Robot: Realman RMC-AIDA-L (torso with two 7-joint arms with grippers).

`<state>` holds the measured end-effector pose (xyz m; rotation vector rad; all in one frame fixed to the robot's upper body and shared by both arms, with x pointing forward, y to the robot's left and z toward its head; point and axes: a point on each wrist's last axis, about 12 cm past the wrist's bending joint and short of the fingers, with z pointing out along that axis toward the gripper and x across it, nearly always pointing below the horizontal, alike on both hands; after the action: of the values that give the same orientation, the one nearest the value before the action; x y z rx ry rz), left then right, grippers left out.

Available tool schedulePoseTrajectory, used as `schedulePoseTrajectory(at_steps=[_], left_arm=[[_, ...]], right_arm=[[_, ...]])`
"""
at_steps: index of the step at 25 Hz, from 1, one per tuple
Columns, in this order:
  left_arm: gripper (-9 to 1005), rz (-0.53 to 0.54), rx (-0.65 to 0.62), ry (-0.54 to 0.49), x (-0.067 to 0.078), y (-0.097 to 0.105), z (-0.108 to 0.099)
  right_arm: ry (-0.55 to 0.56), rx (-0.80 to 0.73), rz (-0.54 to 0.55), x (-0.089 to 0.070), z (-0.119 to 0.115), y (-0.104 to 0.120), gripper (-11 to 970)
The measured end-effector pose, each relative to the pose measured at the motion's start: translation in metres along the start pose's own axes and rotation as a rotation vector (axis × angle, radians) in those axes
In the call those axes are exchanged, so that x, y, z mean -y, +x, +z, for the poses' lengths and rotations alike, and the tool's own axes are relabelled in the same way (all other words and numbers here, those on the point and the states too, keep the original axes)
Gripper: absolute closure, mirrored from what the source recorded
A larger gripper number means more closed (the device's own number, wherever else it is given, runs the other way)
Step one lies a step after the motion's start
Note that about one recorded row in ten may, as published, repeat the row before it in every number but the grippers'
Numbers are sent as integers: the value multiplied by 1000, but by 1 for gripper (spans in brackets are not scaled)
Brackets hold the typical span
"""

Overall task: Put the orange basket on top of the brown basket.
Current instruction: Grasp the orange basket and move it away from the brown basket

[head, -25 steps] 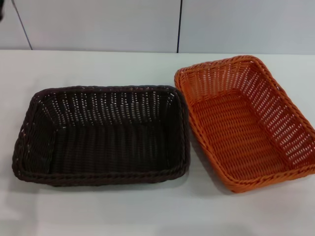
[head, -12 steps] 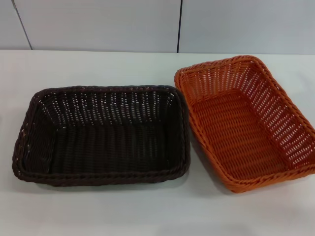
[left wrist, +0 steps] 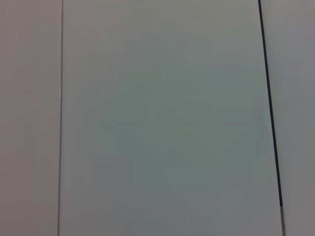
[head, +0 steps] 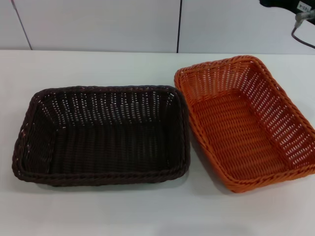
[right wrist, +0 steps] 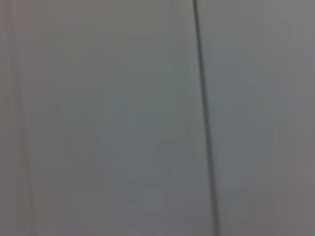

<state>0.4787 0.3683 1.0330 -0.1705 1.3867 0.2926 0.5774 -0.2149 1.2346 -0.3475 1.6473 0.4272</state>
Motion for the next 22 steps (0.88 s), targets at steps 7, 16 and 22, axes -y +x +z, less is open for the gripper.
schedulePoseTrajectory(at_steps=[7, 16, 22], left_arm=[[191, 2, -30, -1, 2, 4, 5], [191, 3, -72, -8, 4, 9, 10], [191, -6, -100, -21, 4, 11, 13]], right_arm=[[39, -423, -180, -21, -16, -15, 147], [-251, -762, -438, -48, -46, 1, 148], [-355, -906, -483, -63, -57, 18, 149]])
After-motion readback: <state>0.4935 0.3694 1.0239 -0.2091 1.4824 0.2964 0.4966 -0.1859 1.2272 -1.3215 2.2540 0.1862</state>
